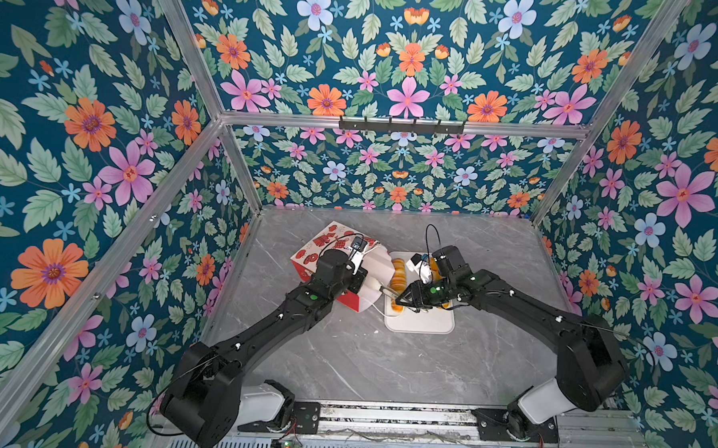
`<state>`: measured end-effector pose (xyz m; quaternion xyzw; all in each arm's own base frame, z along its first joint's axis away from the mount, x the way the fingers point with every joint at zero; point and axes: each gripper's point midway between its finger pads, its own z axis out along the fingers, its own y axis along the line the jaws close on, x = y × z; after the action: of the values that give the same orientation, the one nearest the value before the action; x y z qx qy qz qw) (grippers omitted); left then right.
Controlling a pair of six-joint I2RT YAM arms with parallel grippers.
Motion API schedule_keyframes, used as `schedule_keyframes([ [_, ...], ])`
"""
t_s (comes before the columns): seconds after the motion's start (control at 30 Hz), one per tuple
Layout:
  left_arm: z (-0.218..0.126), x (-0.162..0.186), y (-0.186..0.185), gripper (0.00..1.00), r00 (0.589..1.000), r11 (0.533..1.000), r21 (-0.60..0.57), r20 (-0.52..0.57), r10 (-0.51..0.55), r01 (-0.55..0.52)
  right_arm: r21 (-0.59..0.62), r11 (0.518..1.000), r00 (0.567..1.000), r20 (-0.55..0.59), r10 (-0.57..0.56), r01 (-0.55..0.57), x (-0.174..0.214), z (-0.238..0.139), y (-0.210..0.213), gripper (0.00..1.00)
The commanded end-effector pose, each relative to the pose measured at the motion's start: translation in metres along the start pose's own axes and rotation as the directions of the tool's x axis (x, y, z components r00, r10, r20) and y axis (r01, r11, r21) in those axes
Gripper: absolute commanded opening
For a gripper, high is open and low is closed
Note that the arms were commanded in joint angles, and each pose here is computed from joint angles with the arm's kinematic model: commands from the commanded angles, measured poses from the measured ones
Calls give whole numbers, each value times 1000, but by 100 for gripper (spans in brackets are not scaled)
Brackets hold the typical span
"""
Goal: Take the fake bread out of the paper bag
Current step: 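Move the right gripper's tongs into the bag mouth toward the remaining bread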
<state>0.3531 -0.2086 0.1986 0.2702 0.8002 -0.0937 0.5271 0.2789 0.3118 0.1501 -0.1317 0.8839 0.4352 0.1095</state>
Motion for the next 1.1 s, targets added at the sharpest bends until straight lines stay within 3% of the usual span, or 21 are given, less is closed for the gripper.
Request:
schedule_keyframes([
  [0.0, -2, -4, -8, 0, 999, 998, 51, 13, 43, -44, -78, 996, 996, 87, -30, 37, -29, 8, 19, 31],
  [0.2, -8, -6, -15, 0, 998, 994, 92, 26, 53, -55, -40, 999, 995, 92, -33, 37, -42, 25, 8, 37],
  [0.6, -10, -16, -14, 0, 998, 995, 89, 42, 47, -50, 103, 995, 993, 115, -26, 14, -57, 43, -19, 39],
  [1.07, -12, -18, -14, 0, 997, 995, 91, 61, 40, -45, -70, 997, 997, 74, 25, -20, -35, 46, -1, 39],
])
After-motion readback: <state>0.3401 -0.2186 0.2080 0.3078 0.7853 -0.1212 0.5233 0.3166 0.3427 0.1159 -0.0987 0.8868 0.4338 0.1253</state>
